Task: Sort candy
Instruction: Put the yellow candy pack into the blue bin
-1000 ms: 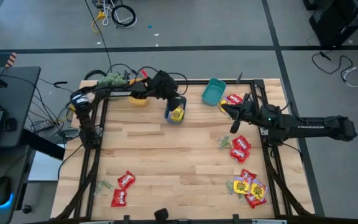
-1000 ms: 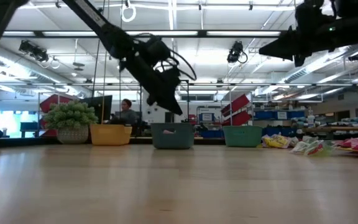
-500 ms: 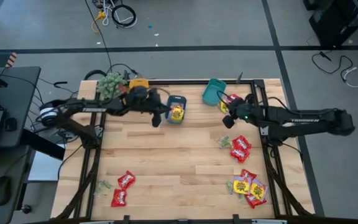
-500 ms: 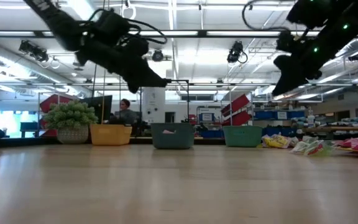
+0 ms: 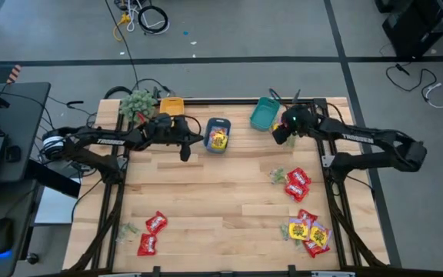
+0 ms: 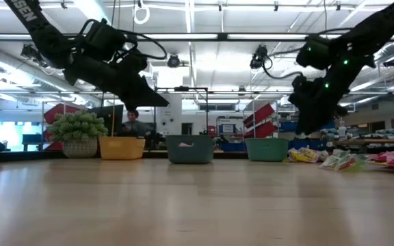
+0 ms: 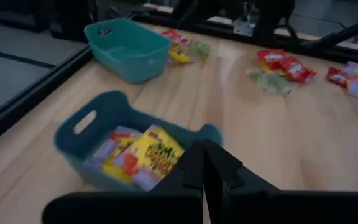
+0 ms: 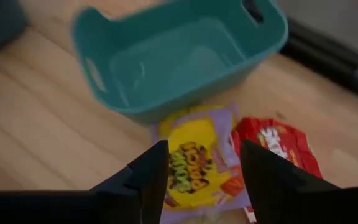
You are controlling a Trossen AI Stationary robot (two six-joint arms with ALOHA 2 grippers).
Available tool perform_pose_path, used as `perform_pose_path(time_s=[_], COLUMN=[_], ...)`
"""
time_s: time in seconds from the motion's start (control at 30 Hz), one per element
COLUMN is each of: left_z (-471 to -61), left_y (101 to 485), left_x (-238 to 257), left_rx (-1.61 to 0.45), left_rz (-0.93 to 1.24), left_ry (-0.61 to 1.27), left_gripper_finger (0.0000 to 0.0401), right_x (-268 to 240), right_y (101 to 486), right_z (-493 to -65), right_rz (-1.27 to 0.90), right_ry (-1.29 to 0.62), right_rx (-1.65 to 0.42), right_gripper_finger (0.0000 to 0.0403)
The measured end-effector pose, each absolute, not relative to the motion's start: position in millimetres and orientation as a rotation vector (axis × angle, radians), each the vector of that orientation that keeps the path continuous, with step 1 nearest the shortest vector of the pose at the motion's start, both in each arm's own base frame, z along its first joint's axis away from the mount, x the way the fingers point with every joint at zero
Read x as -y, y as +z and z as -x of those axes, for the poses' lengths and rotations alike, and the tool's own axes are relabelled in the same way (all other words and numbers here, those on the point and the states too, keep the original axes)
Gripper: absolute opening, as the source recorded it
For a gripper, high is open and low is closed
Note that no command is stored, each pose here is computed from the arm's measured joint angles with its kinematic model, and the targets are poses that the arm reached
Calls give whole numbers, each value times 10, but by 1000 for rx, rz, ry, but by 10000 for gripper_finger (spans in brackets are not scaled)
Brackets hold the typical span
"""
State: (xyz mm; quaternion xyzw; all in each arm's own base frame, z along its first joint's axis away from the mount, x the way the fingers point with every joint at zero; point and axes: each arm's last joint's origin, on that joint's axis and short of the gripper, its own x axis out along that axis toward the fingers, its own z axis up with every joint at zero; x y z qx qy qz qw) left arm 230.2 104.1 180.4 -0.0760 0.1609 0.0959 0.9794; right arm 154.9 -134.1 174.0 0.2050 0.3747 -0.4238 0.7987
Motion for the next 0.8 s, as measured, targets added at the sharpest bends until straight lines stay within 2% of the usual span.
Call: perform_pose_path(time_s=[0.37,0.47,0.63,0.8], left_z=[-2173,-2176,-2178,-2184], left_y=[1703,1712,1717,1687], left_x=[-1126,-1127,-1127,-1080], left_rx=[-319,-310,-306,-339], left_rz=[166,156,142,120], left_ry=[218,217,212,137], left_gripper_finger=[0,0,0,0], right_x=[1605,1630,1638,1589], right_y=[1449,1411,1394,1484], right_z=[-1555,-1567,-1572,-1553], right_rz=[-462,-451,-408,-390], right_ry=[-895,-901,-890,-881], right_rx=[-897,-906,-929,-915], right_gripper_finger=[164,130,21,5])
